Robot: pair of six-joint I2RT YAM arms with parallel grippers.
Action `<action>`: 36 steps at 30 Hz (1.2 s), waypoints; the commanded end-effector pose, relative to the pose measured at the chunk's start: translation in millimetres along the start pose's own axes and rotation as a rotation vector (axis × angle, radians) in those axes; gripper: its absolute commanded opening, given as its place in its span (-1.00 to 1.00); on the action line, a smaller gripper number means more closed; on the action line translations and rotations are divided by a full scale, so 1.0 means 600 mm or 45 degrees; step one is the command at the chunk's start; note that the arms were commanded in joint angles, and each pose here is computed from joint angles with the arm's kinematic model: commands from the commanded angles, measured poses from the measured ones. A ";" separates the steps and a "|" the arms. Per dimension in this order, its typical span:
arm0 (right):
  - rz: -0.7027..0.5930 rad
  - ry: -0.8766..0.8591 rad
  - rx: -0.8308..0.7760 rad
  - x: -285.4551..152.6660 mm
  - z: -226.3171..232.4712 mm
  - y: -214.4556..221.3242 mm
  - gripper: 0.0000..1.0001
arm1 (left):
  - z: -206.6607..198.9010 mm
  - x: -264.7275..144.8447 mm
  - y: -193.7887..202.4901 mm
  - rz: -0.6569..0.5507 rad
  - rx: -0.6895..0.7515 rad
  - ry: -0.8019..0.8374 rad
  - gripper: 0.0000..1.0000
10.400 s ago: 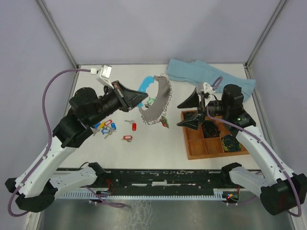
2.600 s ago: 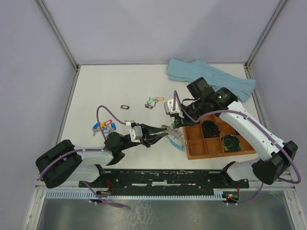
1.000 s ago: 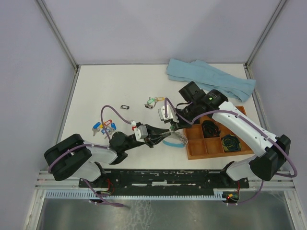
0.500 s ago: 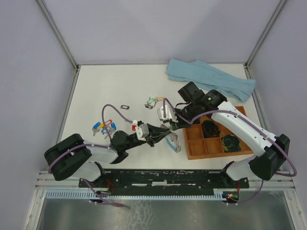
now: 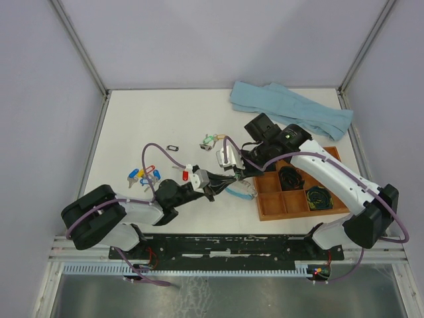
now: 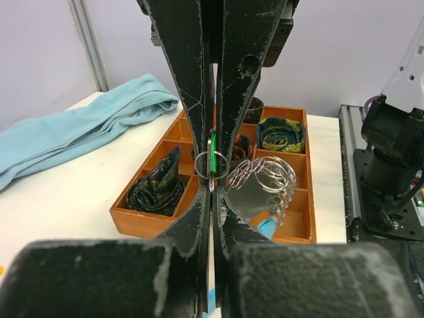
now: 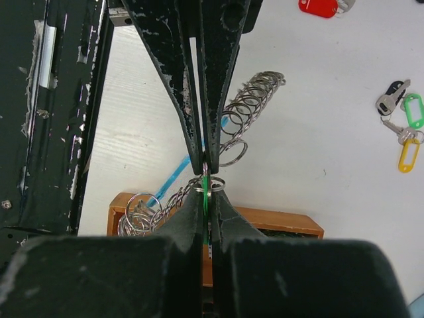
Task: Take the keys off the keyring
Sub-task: Remove the key from the keyring.
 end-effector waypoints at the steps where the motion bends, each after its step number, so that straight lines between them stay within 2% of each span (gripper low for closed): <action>1: -0.020 0.015 -0.029 -0.003 -0.002 -0.015 -0.95 | 0.015 0.002 -0.008 -0.016 0.129 -0.057 -0.94; 5: 0.060 -0.004 -0.041 -0.005 0.004 -0.012 -0.81 | 0.022 -0.006 -0.002 0.008 0.196 -0.089 -0.94; 9: 0.126 -0.021 -0.065 0.001 0.009 -0.014 -0.79 | 0.030 -0.017 0.006 0.055 0.271 -0.117 -0.95; 12: 0.198 -0.001 -0.061 0.007 0.006 -0.009 -0.69 | 0.032 -0.023 0.007 0.072 0.309 -0.125 -0.95; 18: 0.210 0.050 0.008 0.004 -0.001 -0.013 -0.70 | 0.033 -0.027 0.009 0.068 0.336 -0.130 -0.95; 22: 0.168 0.012 0.044 0.012 0.004 -0.019 -0.98 | 0.032 -0.031 0.003 0.032 0.350 -0.137 -0.95; 28: 0.076 -0.120 0.105 0.025 0.019 -0.034 -0.99 | 0.027 -0.038 -0.008 -0.045 0.359 -0.137 -0.94; 36: -0.153 -0.176 0.241 0.017 0.029 -0.083 -0.99 | 0.018 -0.047 -0.031 -0.170 0.361 -0.124 -0.95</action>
Point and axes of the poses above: each gripper's point midway between its finger pads, its own x axis out along the fingers, its own z axis along the line the jaws close on, y = z × x, the point moved 5 cm from there along -x, back along the fingers, and after that the axes turned 1 degree about -x, right-handed, at the moved point
